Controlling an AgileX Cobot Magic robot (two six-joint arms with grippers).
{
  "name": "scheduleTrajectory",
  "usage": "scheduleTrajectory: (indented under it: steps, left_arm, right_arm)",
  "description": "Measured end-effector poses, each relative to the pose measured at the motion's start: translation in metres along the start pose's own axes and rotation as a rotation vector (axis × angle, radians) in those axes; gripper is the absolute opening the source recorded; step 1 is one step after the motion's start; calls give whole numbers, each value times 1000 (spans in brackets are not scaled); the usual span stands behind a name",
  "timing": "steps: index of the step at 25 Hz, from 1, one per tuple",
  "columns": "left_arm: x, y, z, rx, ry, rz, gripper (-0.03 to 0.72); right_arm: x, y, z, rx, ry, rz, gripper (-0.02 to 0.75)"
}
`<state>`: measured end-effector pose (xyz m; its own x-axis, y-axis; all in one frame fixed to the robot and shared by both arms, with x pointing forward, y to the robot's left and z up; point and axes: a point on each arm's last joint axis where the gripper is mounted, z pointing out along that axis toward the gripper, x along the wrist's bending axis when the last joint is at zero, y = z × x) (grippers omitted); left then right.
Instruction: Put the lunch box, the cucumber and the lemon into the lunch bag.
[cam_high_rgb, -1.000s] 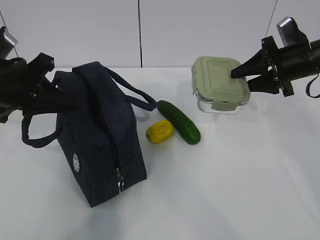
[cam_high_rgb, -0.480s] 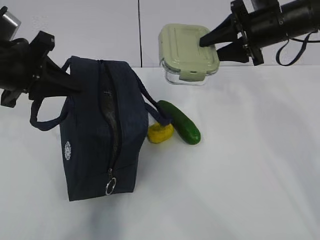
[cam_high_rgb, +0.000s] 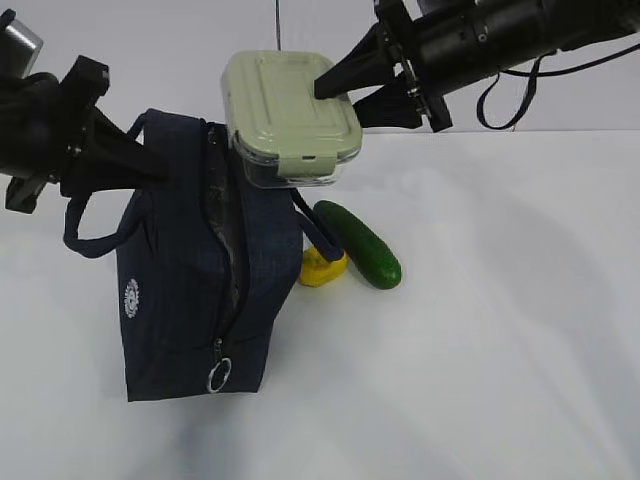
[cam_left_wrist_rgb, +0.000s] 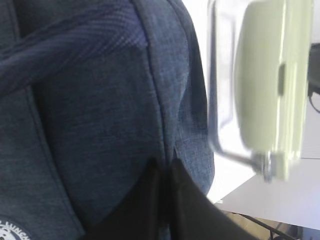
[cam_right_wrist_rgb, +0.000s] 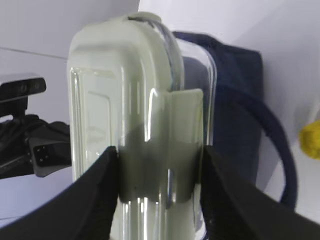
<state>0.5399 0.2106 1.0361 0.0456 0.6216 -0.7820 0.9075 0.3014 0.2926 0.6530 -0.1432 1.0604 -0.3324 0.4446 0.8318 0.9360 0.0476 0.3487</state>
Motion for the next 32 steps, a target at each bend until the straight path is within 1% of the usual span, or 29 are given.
scheduleTrajectory:
  steps: [11,16,23,28,32]
  left_arm:
    - [-1,0,0,-4,-7,3,-5]
    - [-2,0,1,-5,-15,-1,-5]
    - [-3,1,1,-13,-32,-4,-5]
    - [-3,1,1,-14,-33,-3,-5]
    - [-3,1,1,-14,-33,-3,-5]
  right_arm:
    - [16,-10,23,58,20,-14,369]
    - [14,-15,28,106,-47,-38,369]
    - [12,-20,33,150,-112,-53,369]
    - [17,-27,48,192,-112,-60,369]
    - [7,-32,63,230,-114,-38,369]
